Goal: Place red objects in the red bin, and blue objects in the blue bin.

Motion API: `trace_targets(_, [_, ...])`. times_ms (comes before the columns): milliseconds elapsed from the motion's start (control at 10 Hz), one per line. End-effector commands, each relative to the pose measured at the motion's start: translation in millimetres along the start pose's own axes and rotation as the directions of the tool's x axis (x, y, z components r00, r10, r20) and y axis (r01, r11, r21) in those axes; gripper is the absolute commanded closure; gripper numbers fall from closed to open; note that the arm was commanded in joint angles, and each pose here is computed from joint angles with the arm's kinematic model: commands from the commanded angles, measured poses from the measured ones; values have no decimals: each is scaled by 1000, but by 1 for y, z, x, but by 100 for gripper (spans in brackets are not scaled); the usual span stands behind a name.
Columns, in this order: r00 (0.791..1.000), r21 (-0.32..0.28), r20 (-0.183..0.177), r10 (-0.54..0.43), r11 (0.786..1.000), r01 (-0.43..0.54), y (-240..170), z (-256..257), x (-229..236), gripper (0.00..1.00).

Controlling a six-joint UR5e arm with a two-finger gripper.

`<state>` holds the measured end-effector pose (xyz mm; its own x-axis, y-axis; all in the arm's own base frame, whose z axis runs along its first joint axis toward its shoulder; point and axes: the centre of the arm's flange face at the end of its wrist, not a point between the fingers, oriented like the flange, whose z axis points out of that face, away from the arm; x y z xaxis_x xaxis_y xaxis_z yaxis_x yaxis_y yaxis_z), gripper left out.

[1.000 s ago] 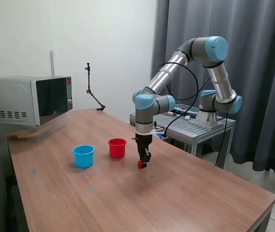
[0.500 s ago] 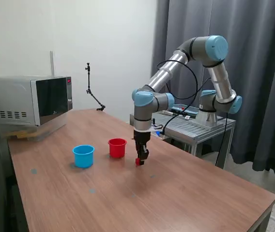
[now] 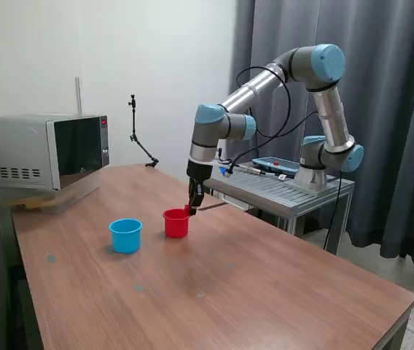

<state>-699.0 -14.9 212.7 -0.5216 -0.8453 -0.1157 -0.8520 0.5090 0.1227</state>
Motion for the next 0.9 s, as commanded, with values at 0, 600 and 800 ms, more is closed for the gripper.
trace_targets(0, [998, -17, 9, 66, 998, -66, 16, -8, -28, 100])
trace_targets(600, [993, 15, 26, 111, 994, -112, 26, 4, -58, 100])
trace_targets(800, [993, 23, 30, 116, 993, -116, 25, 8, -58, 100])
